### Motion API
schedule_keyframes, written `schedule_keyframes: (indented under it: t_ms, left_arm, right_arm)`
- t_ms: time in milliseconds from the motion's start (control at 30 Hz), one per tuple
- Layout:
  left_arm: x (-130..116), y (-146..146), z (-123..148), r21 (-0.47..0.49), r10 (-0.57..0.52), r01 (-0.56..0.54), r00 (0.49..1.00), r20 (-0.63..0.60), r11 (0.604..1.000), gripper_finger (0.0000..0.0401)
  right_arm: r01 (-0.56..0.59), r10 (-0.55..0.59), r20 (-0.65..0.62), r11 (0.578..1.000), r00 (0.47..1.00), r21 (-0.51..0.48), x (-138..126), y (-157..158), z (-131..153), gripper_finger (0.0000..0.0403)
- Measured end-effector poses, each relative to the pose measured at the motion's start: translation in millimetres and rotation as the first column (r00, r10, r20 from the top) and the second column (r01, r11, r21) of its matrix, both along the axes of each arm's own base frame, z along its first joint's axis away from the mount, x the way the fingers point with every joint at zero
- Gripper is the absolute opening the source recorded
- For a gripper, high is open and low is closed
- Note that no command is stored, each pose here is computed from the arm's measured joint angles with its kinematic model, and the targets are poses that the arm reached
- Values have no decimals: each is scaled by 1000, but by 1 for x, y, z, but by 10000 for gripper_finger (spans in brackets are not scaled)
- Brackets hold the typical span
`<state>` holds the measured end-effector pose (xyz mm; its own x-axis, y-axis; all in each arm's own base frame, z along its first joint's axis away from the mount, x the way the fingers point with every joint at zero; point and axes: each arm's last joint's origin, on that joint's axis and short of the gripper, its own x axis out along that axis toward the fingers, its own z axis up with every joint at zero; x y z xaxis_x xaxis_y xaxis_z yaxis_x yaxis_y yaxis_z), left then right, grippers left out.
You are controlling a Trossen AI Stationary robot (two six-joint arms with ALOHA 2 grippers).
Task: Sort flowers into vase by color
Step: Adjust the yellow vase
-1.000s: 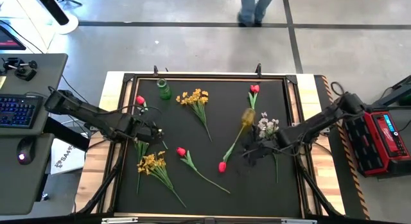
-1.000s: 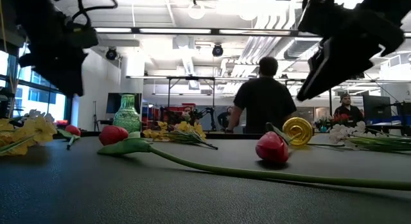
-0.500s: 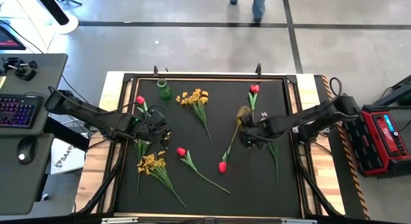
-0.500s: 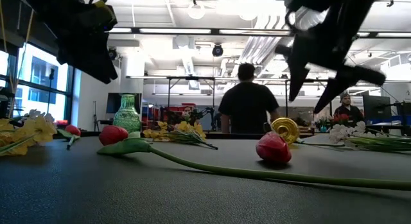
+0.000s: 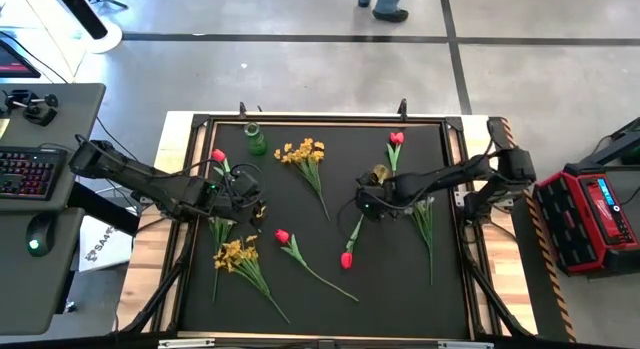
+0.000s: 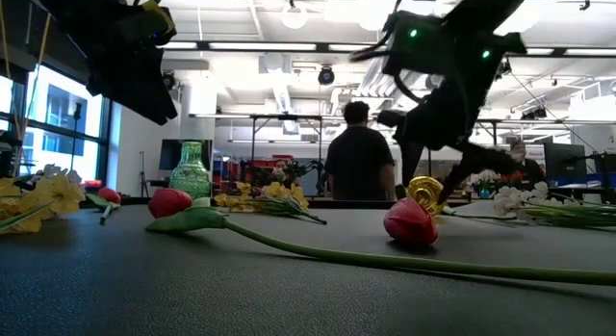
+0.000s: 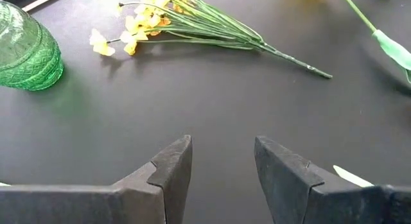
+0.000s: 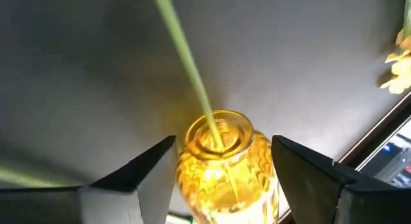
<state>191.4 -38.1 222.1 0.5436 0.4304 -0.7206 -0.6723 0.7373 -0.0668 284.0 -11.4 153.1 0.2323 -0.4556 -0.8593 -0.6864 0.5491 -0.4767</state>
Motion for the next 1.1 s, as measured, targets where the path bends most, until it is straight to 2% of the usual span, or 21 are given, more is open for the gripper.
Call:
schedule_keyframes:
  t_ms: [133,333,500,600,733,833,933,1100]
  left_arm:
    - [0,0,0,0,0,0,1000,2,1000,159]
    - [3,-1,2,2,-16,16,999,28,1000,159]
    - [4,-1,3,4,-23,23,999,38,1000,159]
    - [4,-2,3,1,-28,28,999,37,1000,158]
    - [4,-3,3,1,-35,35,999,37,999,158]
    - [4,-4,3,-1,-36,37,998,43,999,159]
    - [5,-4,4,-5,-37,37,998,57,999,159]
    - [5,-4,4,-6,-37,37,998,60,999,159]
  right_arm:
    - [25,-25,-25,1000,999,-9,2,-7,-9,202]
    - [42,-43,-49,999,998,-28,3,-11,-15,112]
    - [88,-89,-28,996,996,-16,3,-11,-16,75]
    - [160,-160,19,987,987,18,3,-11,-14,56]
    - [243,-264,100,953,959,184,1,-15,-2,9]
    - [260,-304,166,934,938,246,-2,-18,14,9]
    - [233,-303,261,935,917,266,-4,-18,33,18]
    - [209,-334,362,916,870,343,-14,-18,61,8]
